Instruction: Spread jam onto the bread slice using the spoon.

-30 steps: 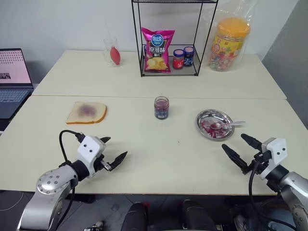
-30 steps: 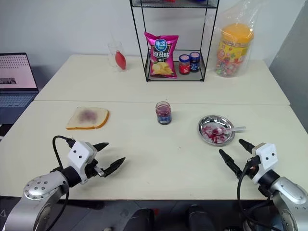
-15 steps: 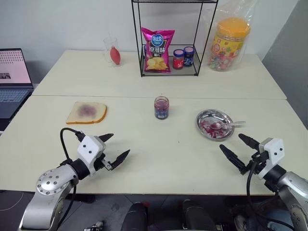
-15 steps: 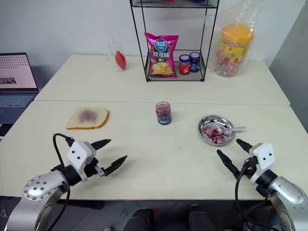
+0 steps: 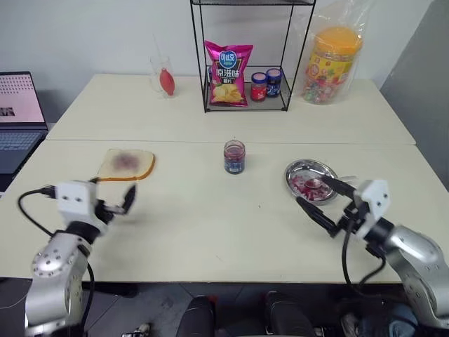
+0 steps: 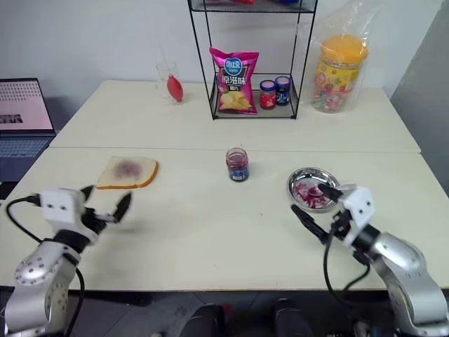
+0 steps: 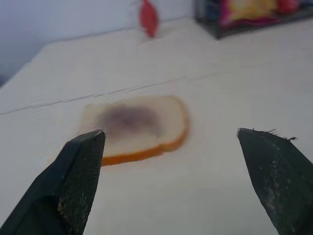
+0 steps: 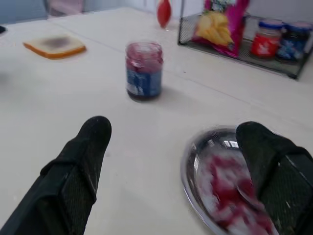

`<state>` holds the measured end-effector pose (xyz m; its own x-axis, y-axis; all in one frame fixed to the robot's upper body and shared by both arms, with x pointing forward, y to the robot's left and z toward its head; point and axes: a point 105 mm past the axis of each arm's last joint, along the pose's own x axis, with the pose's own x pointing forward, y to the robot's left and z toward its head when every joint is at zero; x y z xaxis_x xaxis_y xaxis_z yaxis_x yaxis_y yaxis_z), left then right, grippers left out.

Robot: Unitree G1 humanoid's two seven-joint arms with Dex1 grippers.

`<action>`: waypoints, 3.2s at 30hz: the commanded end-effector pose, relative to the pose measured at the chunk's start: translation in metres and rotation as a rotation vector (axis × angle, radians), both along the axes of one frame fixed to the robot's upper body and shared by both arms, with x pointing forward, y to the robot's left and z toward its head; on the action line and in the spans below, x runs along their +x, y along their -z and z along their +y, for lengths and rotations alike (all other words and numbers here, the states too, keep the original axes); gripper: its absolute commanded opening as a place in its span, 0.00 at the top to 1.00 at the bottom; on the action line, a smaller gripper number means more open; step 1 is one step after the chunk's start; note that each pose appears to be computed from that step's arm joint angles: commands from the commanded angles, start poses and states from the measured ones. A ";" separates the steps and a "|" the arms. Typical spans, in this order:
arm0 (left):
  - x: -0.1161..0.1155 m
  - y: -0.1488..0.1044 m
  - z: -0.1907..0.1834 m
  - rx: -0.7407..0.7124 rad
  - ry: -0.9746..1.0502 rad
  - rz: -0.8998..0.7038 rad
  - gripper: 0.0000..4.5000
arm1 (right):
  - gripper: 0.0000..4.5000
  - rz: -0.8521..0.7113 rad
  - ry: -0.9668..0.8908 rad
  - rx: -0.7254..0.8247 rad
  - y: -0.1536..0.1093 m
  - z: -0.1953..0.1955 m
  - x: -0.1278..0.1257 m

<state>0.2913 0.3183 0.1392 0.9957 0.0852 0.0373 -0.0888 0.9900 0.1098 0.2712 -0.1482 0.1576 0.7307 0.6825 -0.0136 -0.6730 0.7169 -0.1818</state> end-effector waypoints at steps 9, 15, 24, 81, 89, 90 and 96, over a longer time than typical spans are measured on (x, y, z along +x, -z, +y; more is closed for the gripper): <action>0.046 0.001 0.074 -0.289 -0.255 0.052 0.00 | 0.01 0.079 -0.224 -0.069 -0.026 0.070 0.011; 0.074 0.018 0.065 -0.343 -0.225 0.171 0.00 | 0.01 0.066 -0.251 -0.088 -0.027 0.078 0.012; 0.098 0.021 0.053 -0.358 -0.181 0.280 0.08 | 0.00 0.071 -0.234 -0.086 -0.025 0.075 0.012; -0.012 0.006 -0.147 0.069 1.191 0.557 1.00 | 0.00 0.094 -0.459 -0.155 -0.031 0.032 -0.043; 0.035 0.025 -0.177 0.318 1.318 0.460 1.00 | 0.00 0.141 -0.464 -0.191 -0.013 0.040 -0.057; 0.037 0.026 -0.179 0.319 1.330 0.458 1.00 | 0.00 0.144 -0.464 -0.196 -0.012 0.040 -0.057; 0.046 0.031 -0.182 0.350 1.339 0.437 1.00 | 0.00 0.146 -0.459 -0.208 -0.009 0.040 -0.058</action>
<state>0.3340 0.1366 0.1018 0.2514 -0.8462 -0.4699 0.9672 0.2376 0.0894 0.2172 -0.1117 0.1579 0.3437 0.8968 -0.2787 -0.9389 0.3222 -0.1211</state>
